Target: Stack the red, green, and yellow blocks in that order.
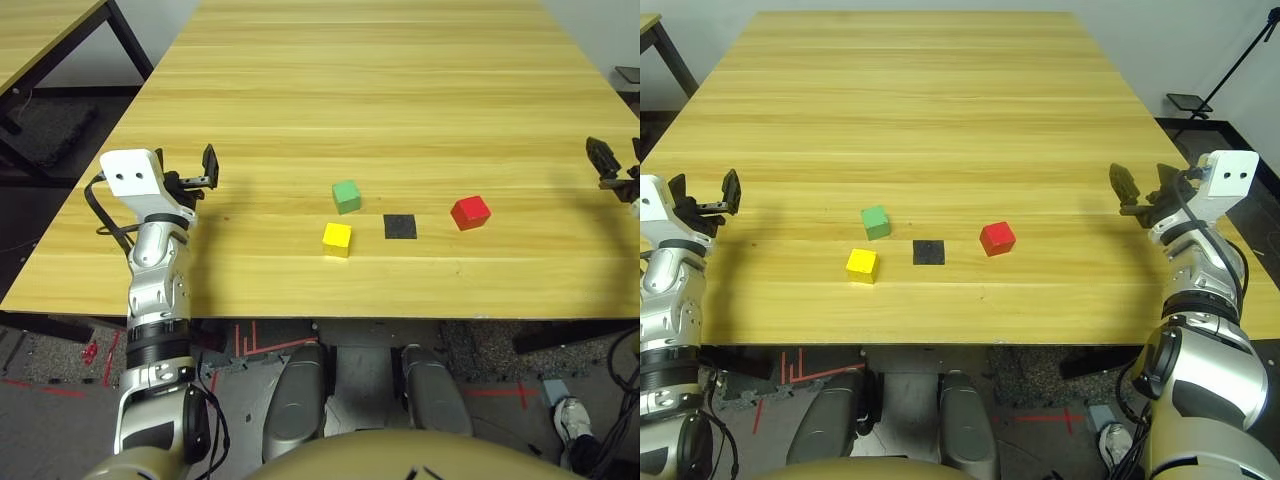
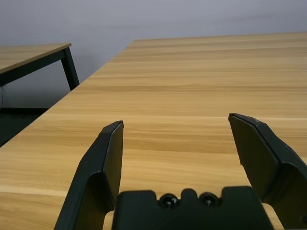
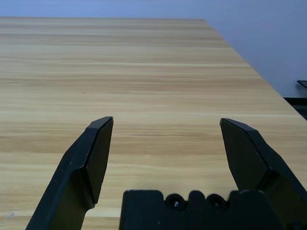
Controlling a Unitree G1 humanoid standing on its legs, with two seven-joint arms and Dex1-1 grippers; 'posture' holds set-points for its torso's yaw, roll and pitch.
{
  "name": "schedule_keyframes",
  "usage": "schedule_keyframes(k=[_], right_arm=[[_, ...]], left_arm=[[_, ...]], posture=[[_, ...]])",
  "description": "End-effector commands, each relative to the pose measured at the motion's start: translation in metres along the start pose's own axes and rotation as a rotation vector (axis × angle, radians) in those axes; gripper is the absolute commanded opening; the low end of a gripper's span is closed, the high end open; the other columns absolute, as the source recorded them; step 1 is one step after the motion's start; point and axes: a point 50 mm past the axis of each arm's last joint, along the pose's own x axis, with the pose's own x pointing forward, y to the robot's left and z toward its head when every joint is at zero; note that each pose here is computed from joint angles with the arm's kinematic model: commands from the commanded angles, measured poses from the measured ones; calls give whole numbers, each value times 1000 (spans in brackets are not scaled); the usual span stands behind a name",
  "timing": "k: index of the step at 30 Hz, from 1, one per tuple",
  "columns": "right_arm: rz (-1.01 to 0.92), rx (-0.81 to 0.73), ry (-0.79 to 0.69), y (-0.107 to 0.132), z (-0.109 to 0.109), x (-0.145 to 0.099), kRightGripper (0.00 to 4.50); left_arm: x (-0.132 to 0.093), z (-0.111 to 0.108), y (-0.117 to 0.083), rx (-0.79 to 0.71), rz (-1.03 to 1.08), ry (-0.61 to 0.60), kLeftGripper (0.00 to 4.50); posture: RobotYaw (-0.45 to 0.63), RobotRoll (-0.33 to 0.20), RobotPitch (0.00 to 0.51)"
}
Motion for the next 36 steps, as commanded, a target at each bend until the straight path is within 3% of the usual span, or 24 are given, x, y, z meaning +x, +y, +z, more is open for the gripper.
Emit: schedule_keyframes(k=[1, 4, 8, 12, 15, 18, 27, 31, 36], right_arm=[[-26, -1, 21, -5, -1, -3, 4500], [-44, -5, 43, -7, -5, -6, 4500], [114, -67, 83, 4, 0, 1, 4500], [526, -201, 268, 30, 0, 4, 4500], [859, -335, 412, 52, 9, 8, 4500], [1047, -474, 529, 66, 15, 13, 4500], [1279, -707, 647, 107, 22, 38, 4500], [1301, -750, 658, 119, 22, 45, 4500], [1371, -803, 657, 143, 21, 54, 4500]], left_arm=[[-2, -11, -6, -2, -20, 64, 4470], [-5, -23, -7, -14, -29, 127, 4470], [5, 12, -12, -40, -141, 60, 4470], [6, 45, -29, -43, -460, 93, 4470], [-5, 55, -43, 66, -727, 207, 4470], [-10, 65, -53, 150, -860, 257, 4470], [-13, 87, -90, 113, -1020, 237, 4470], [-21, 86, -100, 87, -1064, 263, 4470], [-38, 74, -104, 128, -1140, 378, 4470]], posture=[[48, -111, 101], [61, -113, 100], [102, -104, 90], [144, -116, 76], [165, -130, 71], [195, -131, 61], [312, -159, 51], [360, -170, 54], [418, -185, 65]])
